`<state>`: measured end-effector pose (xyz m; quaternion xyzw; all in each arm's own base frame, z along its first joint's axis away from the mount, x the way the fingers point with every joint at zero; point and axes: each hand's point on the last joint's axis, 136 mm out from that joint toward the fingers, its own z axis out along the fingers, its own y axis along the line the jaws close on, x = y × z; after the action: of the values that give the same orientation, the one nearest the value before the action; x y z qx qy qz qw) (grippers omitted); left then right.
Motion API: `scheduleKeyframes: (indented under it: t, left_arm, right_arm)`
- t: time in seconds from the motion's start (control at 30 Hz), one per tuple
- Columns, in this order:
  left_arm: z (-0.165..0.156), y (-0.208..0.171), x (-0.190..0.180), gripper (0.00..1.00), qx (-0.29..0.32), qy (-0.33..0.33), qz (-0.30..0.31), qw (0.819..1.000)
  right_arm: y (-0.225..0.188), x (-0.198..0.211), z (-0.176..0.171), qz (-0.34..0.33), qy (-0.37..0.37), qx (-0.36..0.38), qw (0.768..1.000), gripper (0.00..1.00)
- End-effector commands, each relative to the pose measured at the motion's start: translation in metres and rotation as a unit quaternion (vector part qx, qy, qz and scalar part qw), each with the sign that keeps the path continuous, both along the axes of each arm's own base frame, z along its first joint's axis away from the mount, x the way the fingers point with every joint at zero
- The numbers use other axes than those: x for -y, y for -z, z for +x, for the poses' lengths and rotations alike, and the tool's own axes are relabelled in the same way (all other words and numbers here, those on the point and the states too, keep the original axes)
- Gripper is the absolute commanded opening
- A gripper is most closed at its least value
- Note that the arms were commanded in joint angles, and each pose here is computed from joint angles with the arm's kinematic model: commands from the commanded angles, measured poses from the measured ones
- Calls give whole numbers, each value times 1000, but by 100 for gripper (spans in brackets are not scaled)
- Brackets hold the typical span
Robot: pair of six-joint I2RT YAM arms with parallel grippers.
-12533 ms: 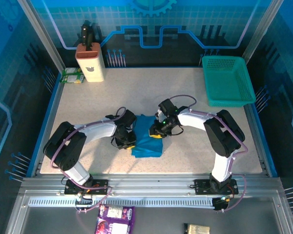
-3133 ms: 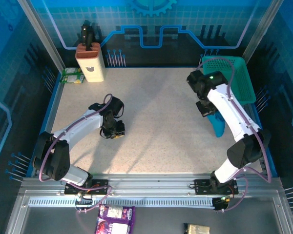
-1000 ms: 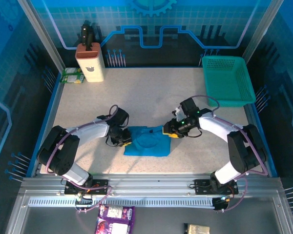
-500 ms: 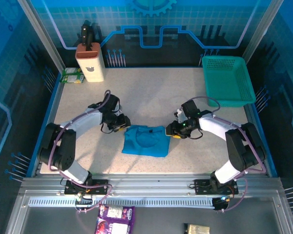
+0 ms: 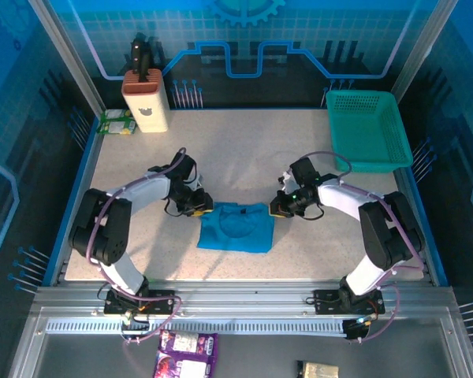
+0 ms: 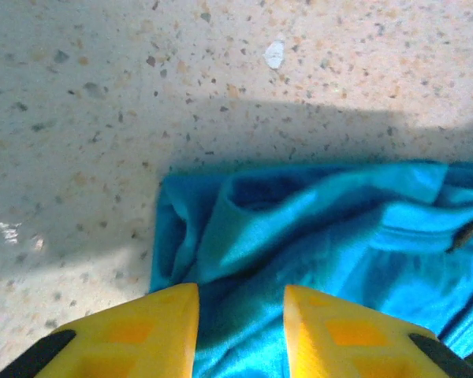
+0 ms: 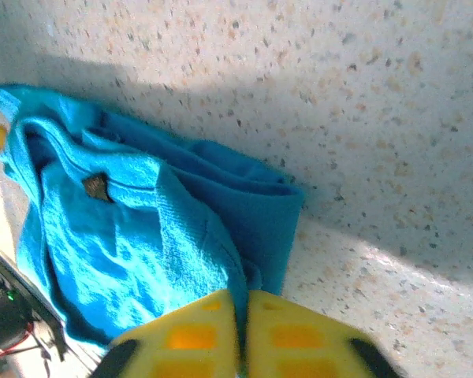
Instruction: Fold the inside-out t-shirt
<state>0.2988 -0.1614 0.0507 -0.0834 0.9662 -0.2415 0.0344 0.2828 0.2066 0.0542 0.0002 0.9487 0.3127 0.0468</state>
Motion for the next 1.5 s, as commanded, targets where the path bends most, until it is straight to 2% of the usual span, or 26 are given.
scheduleKeyframes:
  t: [0.0,0.17,0.2,0.23,0.27,0.33,0.43,0.53,0.6,0.67,0.8,0.9,1.07,1.13,1.23,1.3,1.47]
  left_arm:
    - [-10,-15,-10,36,8,11,20,1000]
    - [-13,-20,-7,32,14,11,18,1000]
    - [-14,-21,-4,30,10,11,9,1000]
    - [-16,-23,-1,28,6,8,2,1000]
    - [-18,-26,2,27,5,3,-7,1000]
    - [-27,-35,17,27,1,-4,-45,999]
    - [-42,-45,40,24,-4,-4,-96,995]
    - [-65,-41,62,21,-27,18,-123,992]
    - [-81,-31,69,18,-47,32,-119,991]
    - [-91,-17,70,17,-67,36,-113,991]
    - [-106,12,48,16,-99,25,-44,994]
    - [-112,29,34,16,-113,18,-1,993]
    - [-116,43,24,14,-122,13,25,992]
    - [-106,28,28,15,-91,12,14,996]
    - [-84,-6,26,29,-29,1,17,999]
    - [-73,-18,17,34,-8,-10,31,999]
    - [-58,-14,-11,38,-26,-18,66,997]
  right_arm:
    - [-11,-5,6,-1,-8,16,1000,0]
    - [-5,-3,14,-16,0,18,1000,0]
    - [0,-3,14,-19,2,9,1000,5]
    - [4,-1,13,-27,6,-1,1000,21]
    - [5,3,12,-38,13,-7,999,33]
    - [-3,12,7,-55,27,0,998,40]
    - [-24,12,1,-34,36,15,999,43]
    - [-52,-3,-5,34,30,34,998,46]
    - [-76,-26,-6,124,10,42,991,48]
    - [-77,-45,-13,187,-16,15,982,49]
    - [-59,-69,-12,224,-49,-20,973,50]
    - [-36,-76,1,226,-49,-42,972,50]
    - [-1,-69,15,191,-35,-62,979,50]
    - [-14,-73,18,207,-40,-51,976,50]
    - [-49,-73,18,227,-46,-20,973,52]
    - [-59,-66,15,220,-42,-12,975,52]
    - [-56,-37,-2,179,-26,-12,983,52]
